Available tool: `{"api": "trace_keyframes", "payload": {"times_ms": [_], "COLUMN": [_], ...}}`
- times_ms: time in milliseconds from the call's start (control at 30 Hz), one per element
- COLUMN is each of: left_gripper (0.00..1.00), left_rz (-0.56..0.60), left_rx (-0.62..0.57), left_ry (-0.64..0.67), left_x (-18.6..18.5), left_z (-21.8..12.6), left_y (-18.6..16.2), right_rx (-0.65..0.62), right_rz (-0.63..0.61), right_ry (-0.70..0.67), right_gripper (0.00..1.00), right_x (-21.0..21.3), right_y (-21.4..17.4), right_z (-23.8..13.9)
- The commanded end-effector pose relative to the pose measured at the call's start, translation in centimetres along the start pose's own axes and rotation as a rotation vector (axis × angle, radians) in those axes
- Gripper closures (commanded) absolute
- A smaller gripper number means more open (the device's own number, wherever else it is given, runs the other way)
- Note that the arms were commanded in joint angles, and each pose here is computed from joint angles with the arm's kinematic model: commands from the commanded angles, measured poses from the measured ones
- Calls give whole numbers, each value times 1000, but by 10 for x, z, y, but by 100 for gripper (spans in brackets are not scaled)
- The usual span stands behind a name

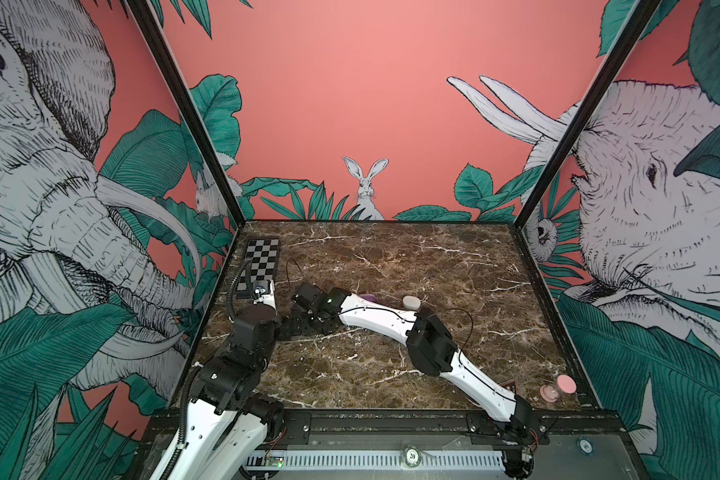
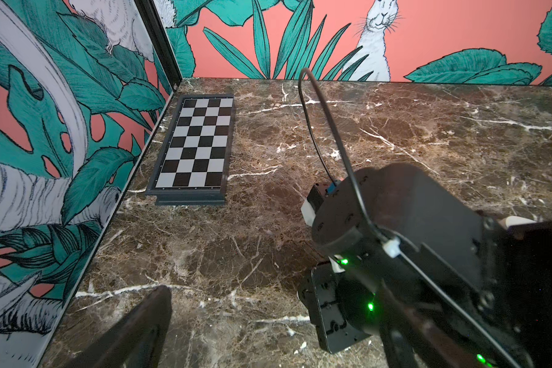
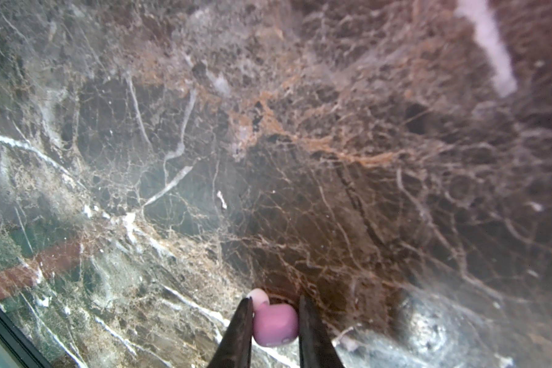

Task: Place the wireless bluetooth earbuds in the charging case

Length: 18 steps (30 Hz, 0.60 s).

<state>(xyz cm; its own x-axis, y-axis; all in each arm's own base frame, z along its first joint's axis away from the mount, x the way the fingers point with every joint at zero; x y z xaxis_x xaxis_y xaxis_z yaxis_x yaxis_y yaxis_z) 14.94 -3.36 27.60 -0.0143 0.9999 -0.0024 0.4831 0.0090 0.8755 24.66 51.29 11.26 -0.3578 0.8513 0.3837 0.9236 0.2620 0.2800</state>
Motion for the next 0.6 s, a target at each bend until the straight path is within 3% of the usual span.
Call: {"api": "trace_keyframes", "payload": {"times_ms": [0,300,567], "left_gripper": [1,1,1], "left_rz": [4,5,8], "left_rx": [-4,-6,1], "left_ry": [2,3,3], "left_x": [0,0,-1], "left_z": [3,3,4], "left_y": [-1,-1,-1], "right_rx": [-18,-69,-95], "right_rz": [-9,-85,-125], "right_ry": [15,53,23], "right_gripper": [77,76,76], "right_x": [2,-2,-51], "right_y": [4,3,-15], "right_z": [-21,-56,-71]}}
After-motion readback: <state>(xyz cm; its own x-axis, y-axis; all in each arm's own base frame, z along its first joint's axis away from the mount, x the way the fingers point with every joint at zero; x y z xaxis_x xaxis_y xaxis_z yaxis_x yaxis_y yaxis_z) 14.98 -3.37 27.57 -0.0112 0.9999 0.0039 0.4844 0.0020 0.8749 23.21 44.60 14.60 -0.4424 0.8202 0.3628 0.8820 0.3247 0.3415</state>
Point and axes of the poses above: each gripper's point midway between its finger pads, its own z axis out along the fingers, its own x axis along the line the jaws close on, y = z × x, the point moved 9 cm from there along -z, back along the fingers
